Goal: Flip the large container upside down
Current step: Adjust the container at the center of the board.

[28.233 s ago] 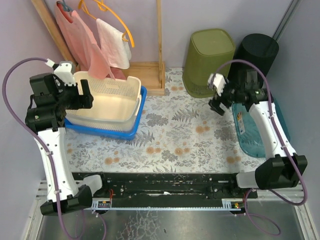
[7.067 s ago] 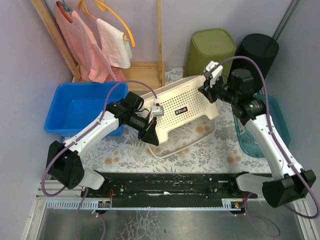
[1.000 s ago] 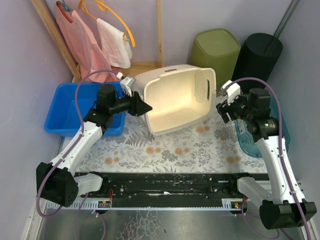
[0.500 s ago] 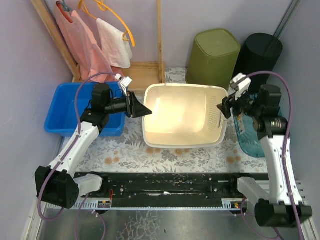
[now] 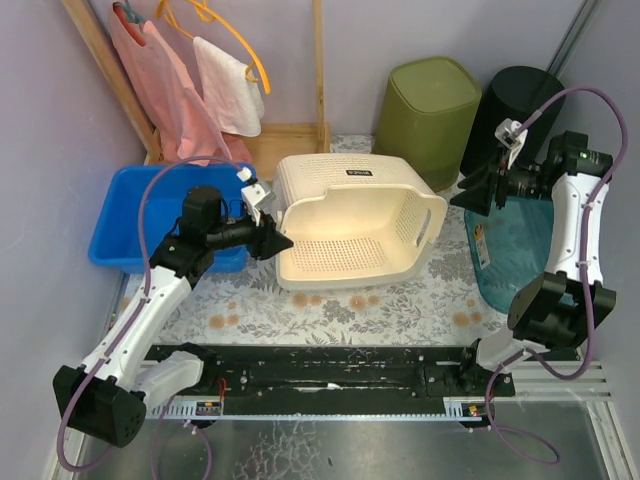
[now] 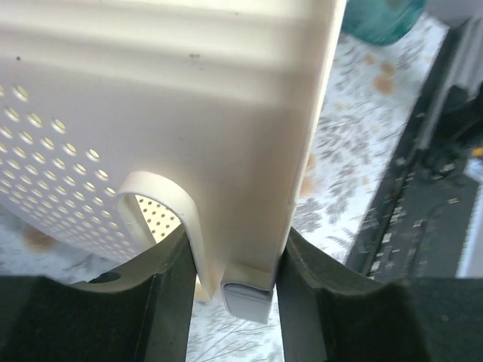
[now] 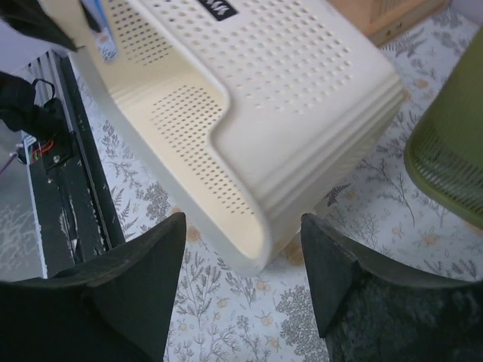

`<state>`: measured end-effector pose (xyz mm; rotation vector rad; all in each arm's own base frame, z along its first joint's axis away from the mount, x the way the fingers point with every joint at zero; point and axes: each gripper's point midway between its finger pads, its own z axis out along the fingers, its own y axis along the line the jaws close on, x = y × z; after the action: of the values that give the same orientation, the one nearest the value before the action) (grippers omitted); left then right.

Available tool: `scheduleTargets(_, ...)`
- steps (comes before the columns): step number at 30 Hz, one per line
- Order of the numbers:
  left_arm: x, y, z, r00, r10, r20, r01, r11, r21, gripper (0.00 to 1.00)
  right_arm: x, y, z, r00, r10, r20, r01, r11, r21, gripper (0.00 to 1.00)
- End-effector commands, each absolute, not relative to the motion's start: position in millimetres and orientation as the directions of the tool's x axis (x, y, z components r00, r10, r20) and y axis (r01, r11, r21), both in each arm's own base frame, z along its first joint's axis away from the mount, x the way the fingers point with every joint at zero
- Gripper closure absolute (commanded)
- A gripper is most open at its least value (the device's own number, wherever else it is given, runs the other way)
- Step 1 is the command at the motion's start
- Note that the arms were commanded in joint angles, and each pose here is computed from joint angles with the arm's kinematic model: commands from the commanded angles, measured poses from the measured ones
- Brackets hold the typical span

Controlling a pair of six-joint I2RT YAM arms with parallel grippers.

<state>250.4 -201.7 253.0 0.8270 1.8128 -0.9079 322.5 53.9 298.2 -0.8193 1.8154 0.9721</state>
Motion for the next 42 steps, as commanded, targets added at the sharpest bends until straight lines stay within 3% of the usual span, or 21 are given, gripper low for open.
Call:
scheduleTargets(1,274,-177,229,-0.179,0.369,-0.912,0.826,0.560,0.064,1.00,282,78,330,-0.171,-0.157,-0.973,-0.923,0.372,0.102,0.30)
scheduleTargets(6,293,-167,242,-0.083,0.450,-0.889,0.792,0.571,0.215,1.00,273,86,335,-0.049,-0.174,-0.983,-0.934,0.356,-0.016,0.27)
scheduleTargets(14,325,-159,322,0.071,0.479,-0.875,0.680,0.618,0.394,1.00,283,87,328,0.012,-0.103,-0.995,-0.906,0.419,-0.054,0.26)
scheduleTargets(19,326,-162,371,0.149,0.509,-0.848,0.637,0.606,0.476,1.00,305,78,329,-0.071,-0.016,-0.997,-0.832,0.553,0.050,0.25)
scheduleTargets(26,307,-174,405,0.247,0.612,-0.752,0.598,0.514,0.615,1.00,330,68,335,-0.061,0.136,-0.989,-0.747,0.651,0.136,0.26)
scheduleTargets(33,278,-229,376,0.277,0.707,-0.651,0.643,0.367,0.672,1.00,332,83,332,-0.055,0.222,-0.974,-0.760,0.623,0.185,0.26)
scheduleTargets(42,248,-305,285,0.230,0.800,-0.554,0.776,0.192,0.600,1.00,325,100,317,-0.063,0.134,-0.989,-0.782,0.610,0.132,0.26)
